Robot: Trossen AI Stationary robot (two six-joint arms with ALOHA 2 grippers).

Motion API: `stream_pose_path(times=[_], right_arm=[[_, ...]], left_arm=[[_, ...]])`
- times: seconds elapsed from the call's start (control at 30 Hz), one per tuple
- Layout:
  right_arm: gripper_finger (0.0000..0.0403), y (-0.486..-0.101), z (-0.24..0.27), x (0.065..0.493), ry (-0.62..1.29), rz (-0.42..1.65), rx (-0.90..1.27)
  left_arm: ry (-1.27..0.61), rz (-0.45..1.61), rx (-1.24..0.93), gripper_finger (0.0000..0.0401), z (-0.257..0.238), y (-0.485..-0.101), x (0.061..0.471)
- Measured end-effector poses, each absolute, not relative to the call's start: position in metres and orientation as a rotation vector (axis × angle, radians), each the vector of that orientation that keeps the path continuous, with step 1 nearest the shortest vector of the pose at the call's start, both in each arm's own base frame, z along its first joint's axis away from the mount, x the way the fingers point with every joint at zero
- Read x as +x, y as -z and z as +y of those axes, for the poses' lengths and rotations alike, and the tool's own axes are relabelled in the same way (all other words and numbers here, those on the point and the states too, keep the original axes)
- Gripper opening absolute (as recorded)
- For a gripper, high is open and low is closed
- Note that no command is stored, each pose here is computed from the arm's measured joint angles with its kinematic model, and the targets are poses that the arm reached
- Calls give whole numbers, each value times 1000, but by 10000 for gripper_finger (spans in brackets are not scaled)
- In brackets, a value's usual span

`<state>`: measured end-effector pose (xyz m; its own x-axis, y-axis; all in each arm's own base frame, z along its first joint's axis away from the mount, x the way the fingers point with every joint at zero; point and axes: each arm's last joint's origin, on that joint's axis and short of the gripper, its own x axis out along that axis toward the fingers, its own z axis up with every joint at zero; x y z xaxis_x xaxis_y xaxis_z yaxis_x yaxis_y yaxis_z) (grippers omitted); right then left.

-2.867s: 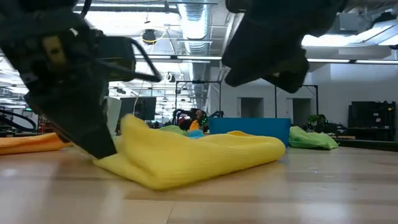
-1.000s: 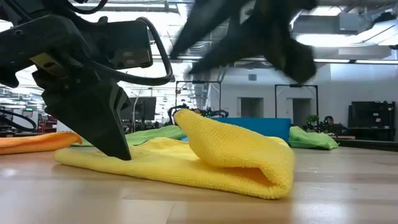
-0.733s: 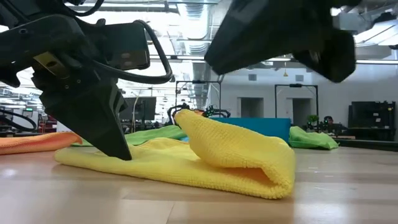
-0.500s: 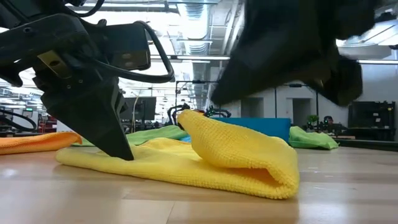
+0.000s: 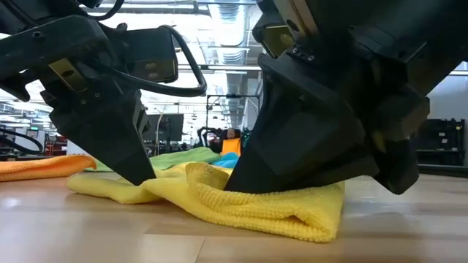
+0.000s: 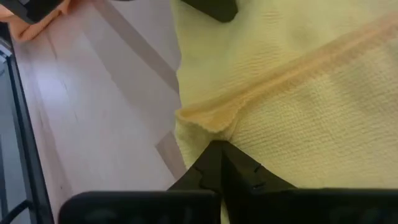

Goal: Fold microfiber towels
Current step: Fold the yellow towel

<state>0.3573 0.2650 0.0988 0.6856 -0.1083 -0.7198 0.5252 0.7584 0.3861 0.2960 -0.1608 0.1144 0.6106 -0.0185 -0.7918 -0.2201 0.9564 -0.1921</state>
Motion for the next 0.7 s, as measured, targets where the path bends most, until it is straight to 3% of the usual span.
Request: stream_pose_path(times=[0.5,0.7], right_arm=[[23,-138,275,338,369,657,513],[19,-137,278,332,384,657,471]], left_arm=[[-91,934,-193,0,-161,-151,297],[-108,812,-250,0,-160,-176,298]])
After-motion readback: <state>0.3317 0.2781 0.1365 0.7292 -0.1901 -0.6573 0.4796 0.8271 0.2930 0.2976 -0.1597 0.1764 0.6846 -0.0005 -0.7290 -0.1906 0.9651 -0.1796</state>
